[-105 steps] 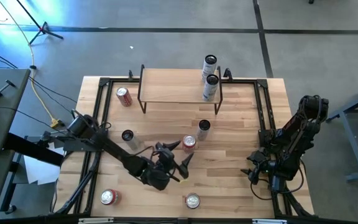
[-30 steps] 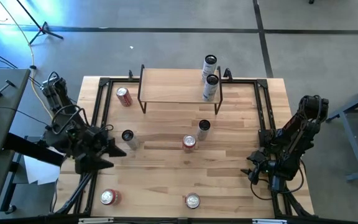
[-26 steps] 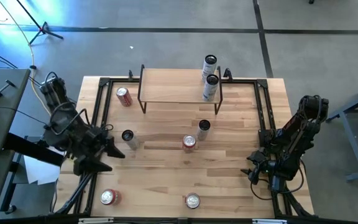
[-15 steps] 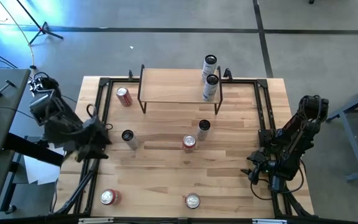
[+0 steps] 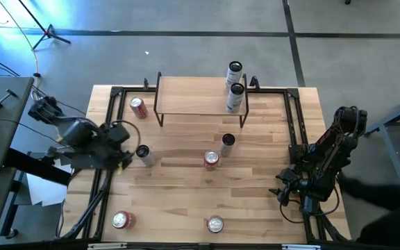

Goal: Place canned beverage on shelf
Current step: Put the left white yellow soda can on the shelf

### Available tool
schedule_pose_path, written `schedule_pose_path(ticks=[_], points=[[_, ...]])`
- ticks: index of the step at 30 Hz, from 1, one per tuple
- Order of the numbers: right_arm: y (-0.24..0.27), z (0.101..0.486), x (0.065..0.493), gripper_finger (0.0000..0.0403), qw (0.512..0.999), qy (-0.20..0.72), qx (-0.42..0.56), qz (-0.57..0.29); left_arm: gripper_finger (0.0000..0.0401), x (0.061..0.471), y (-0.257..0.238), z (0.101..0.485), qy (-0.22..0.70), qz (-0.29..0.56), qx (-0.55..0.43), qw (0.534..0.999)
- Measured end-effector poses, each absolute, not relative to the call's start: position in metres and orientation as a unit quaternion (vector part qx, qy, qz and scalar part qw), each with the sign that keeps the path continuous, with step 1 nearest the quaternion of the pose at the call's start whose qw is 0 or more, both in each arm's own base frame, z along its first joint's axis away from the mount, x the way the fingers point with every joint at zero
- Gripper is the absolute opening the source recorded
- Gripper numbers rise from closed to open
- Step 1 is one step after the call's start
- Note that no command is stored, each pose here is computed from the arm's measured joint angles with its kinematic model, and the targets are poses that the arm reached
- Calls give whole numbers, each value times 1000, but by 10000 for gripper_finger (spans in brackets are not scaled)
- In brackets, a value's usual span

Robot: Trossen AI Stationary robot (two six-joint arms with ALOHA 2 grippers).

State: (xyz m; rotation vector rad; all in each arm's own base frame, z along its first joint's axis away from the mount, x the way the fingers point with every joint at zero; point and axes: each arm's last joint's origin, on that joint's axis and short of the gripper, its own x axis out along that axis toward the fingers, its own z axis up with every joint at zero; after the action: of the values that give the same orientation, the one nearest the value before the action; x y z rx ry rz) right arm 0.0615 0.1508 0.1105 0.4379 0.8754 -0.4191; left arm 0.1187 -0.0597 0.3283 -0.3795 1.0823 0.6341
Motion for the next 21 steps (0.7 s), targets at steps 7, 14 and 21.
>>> schedule_pose_path(ticks=[7,14,21], points=[[151,111,61,339,862,417,209,-200,360,150,-55,308,547,330,-148,755],[151,111,61,339,862,417,209,-200,360,175,-49,299,546,334,-166,750],[151,111,61,339,862,417,209,-200,360,194,-44,288,558,346,-192,729]])
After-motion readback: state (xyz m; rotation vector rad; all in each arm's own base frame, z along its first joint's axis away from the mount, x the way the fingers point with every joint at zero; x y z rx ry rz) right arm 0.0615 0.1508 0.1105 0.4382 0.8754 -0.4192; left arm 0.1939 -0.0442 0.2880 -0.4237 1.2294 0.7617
